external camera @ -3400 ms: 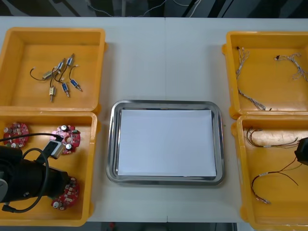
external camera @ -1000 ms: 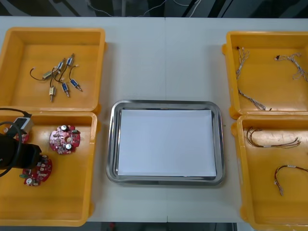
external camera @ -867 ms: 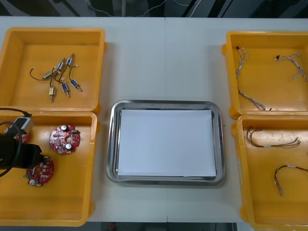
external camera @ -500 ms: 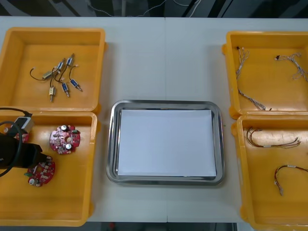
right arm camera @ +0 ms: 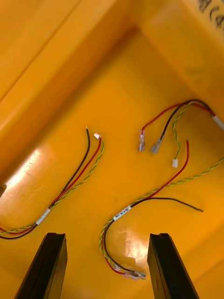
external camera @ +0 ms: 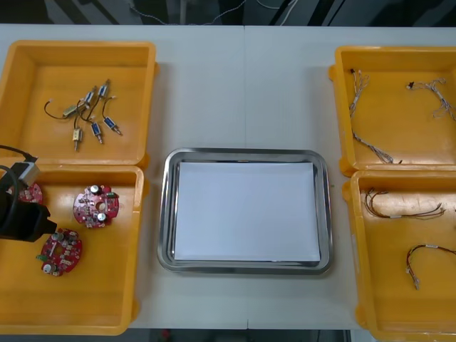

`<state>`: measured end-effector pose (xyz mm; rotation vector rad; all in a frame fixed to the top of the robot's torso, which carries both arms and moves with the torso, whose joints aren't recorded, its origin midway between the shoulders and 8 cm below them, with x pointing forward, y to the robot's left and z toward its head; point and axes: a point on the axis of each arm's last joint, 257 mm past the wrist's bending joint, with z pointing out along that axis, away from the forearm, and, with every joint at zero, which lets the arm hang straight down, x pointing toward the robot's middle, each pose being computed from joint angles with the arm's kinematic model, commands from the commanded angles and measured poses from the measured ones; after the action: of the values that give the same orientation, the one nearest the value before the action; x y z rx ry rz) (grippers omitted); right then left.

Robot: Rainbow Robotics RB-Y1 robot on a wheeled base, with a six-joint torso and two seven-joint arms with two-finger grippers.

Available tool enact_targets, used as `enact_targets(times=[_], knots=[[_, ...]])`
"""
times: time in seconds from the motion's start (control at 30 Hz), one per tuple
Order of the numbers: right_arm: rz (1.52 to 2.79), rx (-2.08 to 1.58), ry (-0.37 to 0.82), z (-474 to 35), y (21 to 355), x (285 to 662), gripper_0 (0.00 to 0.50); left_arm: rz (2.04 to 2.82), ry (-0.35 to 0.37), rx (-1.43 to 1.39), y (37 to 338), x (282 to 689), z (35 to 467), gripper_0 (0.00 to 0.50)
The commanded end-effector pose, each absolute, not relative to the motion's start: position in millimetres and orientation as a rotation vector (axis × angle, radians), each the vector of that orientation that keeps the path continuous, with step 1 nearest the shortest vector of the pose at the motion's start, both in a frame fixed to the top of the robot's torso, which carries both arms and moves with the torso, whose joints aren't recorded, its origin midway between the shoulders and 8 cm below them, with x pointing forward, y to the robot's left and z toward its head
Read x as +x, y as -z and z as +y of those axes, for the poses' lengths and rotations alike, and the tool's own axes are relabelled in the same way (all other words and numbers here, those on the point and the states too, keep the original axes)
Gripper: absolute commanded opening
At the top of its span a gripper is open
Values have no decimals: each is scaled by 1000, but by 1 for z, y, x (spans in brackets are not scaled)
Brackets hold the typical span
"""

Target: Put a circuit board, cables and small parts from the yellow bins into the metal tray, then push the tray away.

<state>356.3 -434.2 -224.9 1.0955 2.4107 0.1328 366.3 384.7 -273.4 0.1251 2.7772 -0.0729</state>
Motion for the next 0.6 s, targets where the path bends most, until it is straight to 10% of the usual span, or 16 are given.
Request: enact_targets(times=[0.03,0.6], knots=[[2357,1220,-210,-418,231,359,500,2695,22,280,228,388,382,500],[2298,1495,-246,-430,291,360,500,2678,57,-42,182,394,401,500]])
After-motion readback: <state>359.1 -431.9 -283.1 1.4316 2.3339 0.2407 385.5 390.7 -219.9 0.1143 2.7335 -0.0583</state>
